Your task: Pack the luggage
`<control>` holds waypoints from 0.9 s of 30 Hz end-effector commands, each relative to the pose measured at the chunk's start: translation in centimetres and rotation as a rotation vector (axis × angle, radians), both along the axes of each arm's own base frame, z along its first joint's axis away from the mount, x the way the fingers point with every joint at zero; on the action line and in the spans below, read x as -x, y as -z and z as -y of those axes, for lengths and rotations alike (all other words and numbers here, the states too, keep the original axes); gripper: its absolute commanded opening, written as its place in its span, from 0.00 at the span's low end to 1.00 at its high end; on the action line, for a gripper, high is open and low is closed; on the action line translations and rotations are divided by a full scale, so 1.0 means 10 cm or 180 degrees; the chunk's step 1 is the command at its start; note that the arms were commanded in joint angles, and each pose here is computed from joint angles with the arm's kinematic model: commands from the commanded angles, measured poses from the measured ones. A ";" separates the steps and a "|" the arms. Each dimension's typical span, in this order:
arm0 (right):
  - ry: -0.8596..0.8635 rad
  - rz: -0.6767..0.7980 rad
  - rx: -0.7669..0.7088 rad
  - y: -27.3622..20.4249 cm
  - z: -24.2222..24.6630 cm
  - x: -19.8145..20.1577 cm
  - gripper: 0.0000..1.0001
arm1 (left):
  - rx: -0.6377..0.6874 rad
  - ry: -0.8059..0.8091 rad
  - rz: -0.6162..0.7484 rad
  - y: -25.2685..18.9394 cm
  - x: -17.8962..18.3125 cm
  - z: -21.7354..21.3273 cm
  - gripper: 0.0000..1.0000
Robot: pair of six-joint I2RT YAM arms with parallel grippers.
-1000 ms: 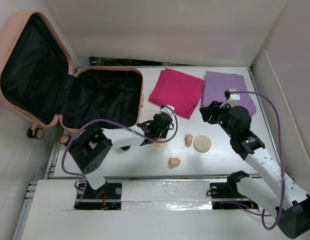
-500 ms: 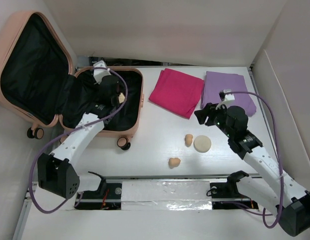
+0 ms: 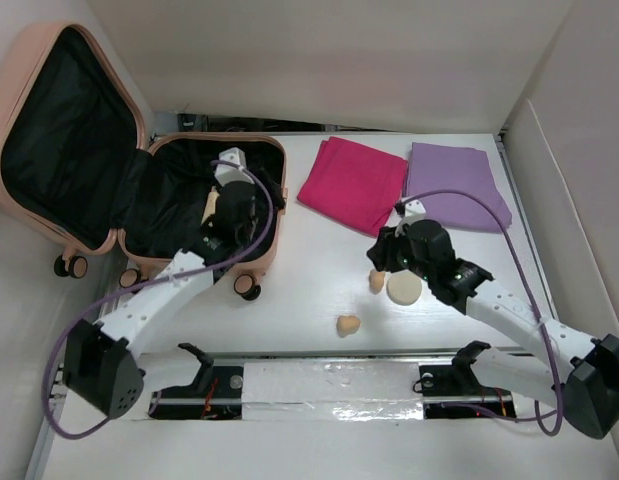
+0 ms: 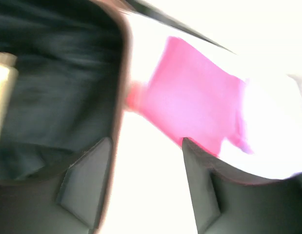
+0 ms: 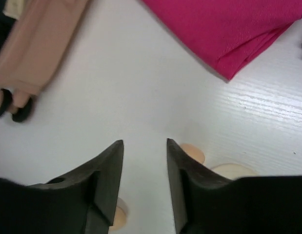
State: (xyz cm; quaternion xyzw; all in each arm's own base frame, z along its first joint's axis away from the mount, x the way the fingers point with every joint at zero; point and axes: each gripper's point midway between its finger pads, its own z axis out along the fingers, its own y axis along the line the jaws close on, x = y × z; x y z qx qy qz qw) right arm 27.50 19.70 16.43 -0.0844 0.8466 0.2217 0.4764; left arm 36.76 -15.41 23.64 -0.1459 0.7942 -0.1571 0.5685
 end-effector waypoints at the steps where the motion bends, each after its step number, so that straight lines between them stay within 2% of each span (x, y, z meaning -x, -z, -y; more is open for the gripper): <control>1: 0.0253 -0.0201 0.0170 0.25 0.07 0.09 0.53 | 0.0355 0.0750 0.0417 -0.37 0.41 0.68 0.50; 2: 0.0286 -0.0281 0.0190 0.36 0.09 0.12 0.57 | 0.0351 0.0890 0.0418 -0.34 0.51 0.82 0.42; 4: 0.0350 -0.0405 0.0177 0.49 0.08 0.15 0.58 | 0.0288 0.1200 0.0389 -0.27 0.79 1.13 0.39; 7: 0.0459 -0.0561 0.0264 0.69 0.10 0.18 0.58 | 0.0294 0.1424 0.0355 -0.23 1.04 1.29 0.38; 8: 0.0491 -0.0643 0.0331 0.79 0.11 0.18 0.58 | 0.0360 0.1560 0.0423 -0.30 1.19 1.34 0.39; 12: 0.0577 -0.0786 0.0454 0.98 0.10 0.12 0.57 | 0.0281 0.1970 0.0343 -0.02 1.51 1.38 0.49; 16: 0.0689 -0.0850 0.0545 1.08 0.07 0.01 0.54 | 0.0220 0.2210 0.0193 0.25 1.75 1.33 0.52; 19: 0.0767 -0.0885 0.0557 1.12 0.05 -0.04 0.45 | 0.0256 0.2276 0.0183 0.36 1.87 1.24 0.53; 20: 0.0771 -0.0858 0.0518 1.08 0.02 -0.09 0.34 | 0.0250 0.2282 0.0180 0.37 1.89 1.21 0.53; 21: 0.0738 -0.0831 0.0491 1.03 -0.03 -0.09 0.32 | 0.0254 0.2271 0.0206 0.34 1.91 1.16 0.53; 23: 0.0640 -0.0748 0.0425 0.90 -0.16 -0.12 0.31 | 0.0270 0.2284 0.0253 0.30 1.96 1.12 0.53; 26: 0.0313 -0.0471 0.0143 0.41 -0.56 -0.26 0.31 | 0.0355 0.2282 0.0388 0.17 2.03 1.06 0.57; 27: 0.0120 -0.0289 -0.0107 0.06 -0.81 -0.35 0.32 | 0.0371 0.2264 0.0426 0.12 2.05 1.03 0.59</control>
